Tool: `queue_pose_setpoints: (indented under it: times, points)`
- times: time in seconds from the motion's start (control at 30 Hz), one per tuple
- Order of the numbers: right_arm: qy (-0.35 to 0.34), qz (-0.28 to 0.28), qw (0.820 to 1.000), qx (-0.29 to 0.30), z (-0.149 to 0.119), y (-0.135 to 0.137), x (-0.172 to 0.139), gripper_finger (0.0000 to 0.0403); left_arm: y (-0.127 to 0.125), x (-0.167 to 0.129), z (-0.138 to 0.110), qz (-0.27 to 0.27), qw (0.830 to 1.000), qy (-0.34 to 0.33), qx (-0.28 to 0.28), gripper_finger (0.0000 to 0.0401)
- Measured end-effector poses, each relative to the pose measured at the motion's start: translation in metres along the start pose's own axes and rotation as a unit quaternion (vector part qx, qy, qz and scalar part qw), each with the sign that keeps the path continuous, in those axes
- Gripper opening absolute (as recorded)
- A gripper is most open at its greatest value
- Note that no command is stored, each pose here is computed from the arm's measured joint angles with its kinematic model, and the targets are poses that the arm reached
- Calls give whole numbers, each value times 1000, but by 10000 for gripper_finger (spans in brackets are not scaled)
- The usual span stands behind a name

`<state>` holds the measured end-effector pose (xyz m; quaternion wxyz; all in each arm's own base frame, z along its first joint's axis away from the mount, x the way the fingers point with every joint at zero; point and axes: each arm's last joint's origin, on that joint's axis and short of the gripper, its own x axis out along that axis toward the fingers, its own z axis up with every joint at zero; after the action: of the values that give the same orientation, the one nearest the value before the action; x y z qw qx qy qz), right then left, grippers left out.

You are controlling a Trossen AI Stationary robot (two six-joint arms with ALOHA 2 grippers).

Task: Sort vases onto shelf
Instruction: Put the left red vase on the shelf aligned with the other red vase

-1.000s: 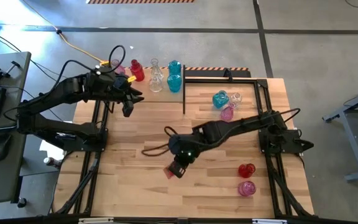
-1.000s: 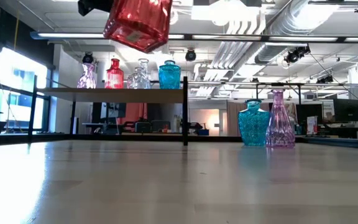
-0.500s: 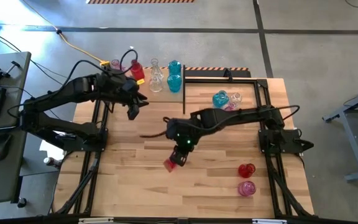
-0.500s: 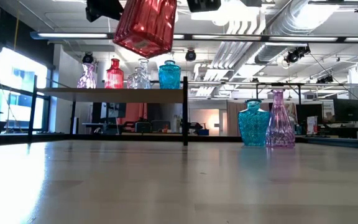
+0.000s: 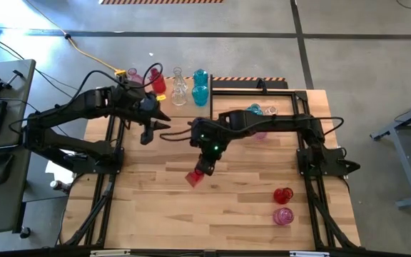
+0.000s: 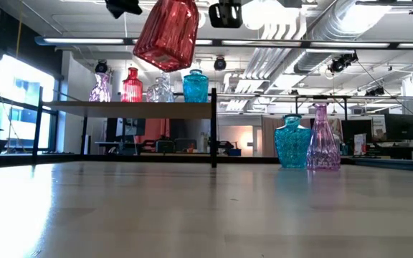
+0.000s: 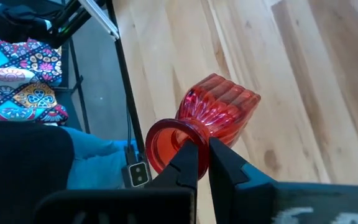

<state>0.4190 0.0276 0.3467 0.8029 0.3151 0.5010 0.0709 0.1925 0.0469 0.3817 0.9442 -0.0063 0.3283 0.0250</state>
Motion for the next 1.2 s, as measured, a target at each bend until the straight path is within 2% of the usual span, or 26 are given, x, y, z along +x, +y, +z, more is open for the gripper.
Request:
queue_pose_setpoints:
  times: [0.1, 0.2, 0.5, 1.07, 1.2]
  points:
    - [-13, -1, 1000, -5, 4, -5, -10, 0, -3, 0, 1, -5, 1000, -1, 30, 113]
    - [-32, -1, 999, -10, 9, -12, -19, 0, -4, 1, 1, -9, 999, -3, 36, 113]
    - [-36, -13, 999, -22, 14, -26, -28, 0, -3, 20, 3, -6, 999, 27, -18, 113]
    - [-8, -31, 998, -54, 9, -30, -29, 0, 5, 74, 1, 2, 994, 104, -31, 113]
    - [-1, -34, 998, -62, 8, -31, -29, 0, 9, 84, 4, -46, 995, 86, -19, 113]
